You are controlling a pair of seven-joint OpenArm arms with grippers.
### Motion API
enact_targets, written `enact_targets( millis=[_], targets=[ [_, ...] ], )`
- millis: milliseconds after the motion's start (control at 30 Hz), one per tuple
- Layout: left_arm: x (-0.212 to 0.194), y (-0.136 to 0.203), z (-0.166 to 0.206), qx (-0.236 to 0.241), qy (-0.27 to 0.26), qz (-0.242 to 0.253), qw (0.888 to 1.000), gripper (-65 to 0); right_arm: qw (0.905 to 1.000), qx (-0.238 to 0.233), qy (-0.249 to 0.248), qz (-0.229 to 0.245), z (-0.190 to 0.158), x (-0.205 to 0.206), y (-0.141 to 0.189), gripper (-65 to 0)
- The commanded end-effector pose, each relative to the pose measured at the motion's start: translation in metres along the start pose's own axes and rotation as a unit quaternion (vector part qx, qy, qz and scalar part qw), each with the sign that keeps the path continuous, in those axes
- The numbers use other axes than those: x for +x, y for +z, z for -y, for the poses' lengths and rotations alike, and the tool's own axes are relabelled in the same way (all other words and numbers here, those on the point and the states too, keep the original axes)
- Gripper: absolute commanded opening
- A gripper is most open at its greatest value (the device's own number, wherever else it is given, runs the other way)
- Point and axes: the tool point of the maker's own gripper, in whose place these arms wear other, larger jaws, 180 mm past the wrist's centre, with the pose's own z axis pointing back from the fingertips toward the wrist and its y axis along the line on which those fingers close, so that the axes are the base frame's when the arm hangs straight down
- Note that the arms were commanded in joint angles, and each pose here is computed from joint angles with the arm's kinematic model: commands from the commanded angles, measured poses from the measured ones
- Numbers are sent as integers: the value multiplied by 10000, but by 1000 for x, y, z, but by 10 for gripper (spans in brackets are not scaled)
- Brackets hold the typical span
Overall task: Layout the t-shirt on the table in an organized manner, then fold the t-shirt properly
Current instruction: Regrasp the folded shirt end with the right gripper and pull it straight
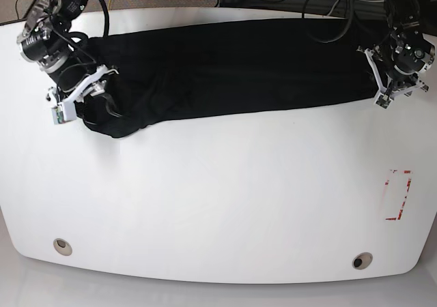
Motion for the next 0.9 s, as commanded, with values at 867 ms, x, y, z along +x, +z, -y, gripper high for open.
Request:
enact_targets(
  millis=[867],
  targets=[
    [43, 16, -30, 446, -19, 569, 9974, -363, 9868, -593, 673, -1350, 73, -1, -124, -274]
  ],
)
